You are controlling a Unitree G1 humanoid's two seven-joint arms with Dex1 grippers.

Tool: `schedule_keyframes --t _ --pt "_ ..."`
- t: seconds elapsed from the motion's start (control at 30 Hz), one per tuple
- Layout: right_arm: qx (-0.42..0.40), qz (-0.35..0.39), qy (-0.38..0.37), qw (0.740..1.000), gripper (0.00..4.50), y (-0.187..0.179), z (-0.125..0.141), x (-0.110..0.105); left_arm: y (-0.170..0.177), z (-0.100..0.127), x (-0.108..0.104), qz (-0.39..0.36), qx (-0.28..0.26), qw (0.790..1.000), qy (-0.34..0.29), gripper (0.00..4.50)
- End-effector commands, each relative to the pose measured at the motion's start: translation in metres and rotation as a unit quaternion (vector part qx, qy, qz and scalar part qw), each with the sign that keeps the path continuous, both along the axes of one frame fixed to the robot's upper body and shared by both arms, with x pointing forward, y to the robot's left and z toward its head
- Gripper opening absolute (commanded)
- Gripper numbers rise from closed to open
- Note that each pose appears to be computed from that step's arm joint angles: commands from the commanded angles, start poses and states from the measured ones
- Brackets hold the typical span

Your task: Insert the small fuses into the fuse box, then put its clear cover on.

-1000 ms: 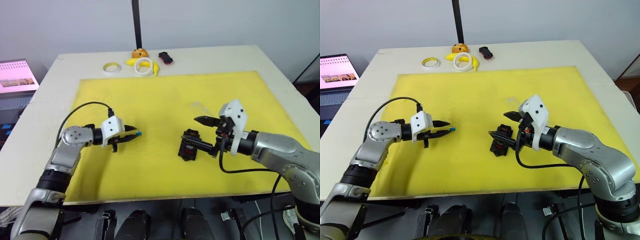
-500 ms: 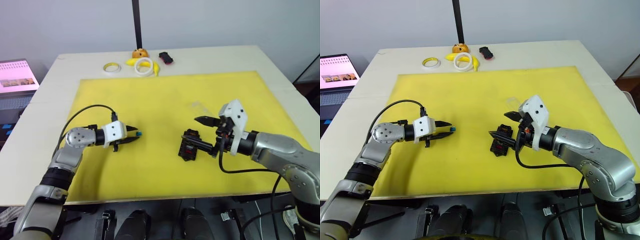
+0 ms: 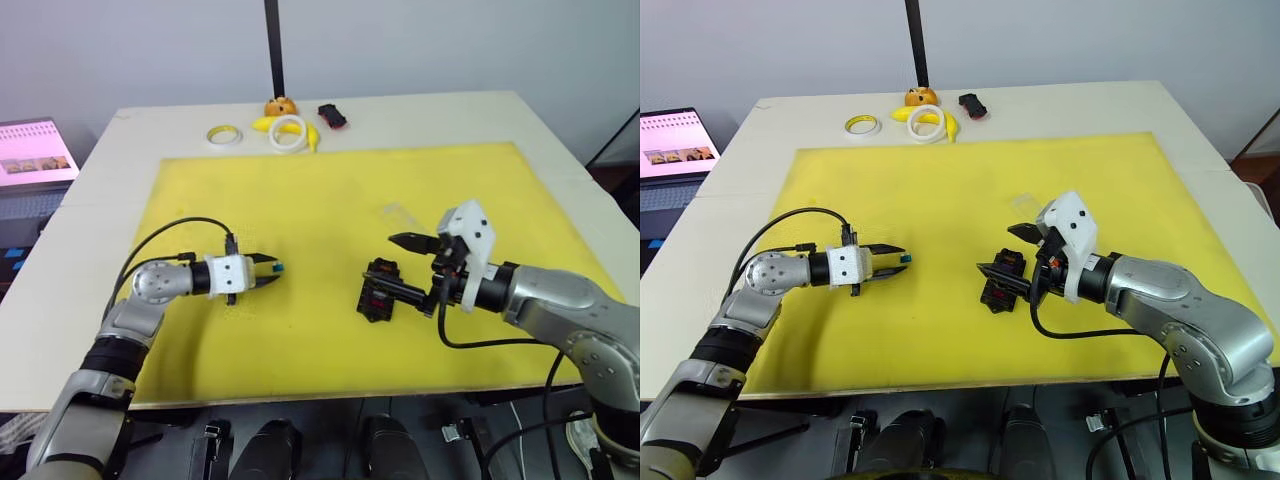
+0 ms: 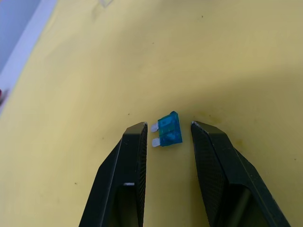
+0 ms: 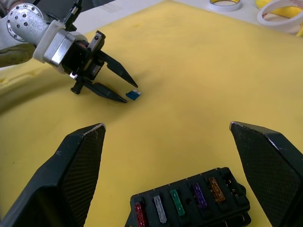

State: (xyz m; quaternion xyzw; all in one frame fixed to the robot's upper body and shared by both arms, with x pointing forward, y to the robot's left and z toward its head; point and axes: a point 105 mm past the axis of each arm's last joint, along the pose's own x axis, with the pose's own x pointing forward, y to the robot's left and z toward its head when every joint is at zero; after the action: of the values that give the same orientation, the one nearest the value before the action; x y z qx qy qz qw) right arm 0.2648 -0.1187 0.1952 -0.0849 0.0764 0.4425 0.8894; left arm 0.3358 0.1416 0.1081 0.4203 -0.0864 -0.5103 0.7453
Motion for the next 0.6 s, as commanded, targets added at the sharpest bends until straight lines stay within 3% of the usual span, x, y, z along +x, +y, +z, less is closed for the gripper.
schedule_keyframes --t 0.03,0.27,0.43,0.6 --pt "0.002 0.004 -0.026 1.000 4.50 0.001 0.011 -0.005 0.002 0.000 0.003 0.002 0.017 1.000 -0.020 1.56" --pt "0.003 0.006 -0.027 1.000 4.50 0.002 0.011 -0.006 0.004 0.002 0.010 0.012 0.020 0.999 -0.043 1.56" --pt "0.004 0.008 -0.025 1.000 4.50 0.003 0.010 -0.007 0.002 0.007 0.007 -0.001 -0.004 0.999 -0.034 0.07" --pt "0.005 0.019 -0.019 1.000 4.50 0.006 0.007 -0.012 -0.001 0.025 0.007 -0.009 -0.035 0.999 -0.030 0.07"
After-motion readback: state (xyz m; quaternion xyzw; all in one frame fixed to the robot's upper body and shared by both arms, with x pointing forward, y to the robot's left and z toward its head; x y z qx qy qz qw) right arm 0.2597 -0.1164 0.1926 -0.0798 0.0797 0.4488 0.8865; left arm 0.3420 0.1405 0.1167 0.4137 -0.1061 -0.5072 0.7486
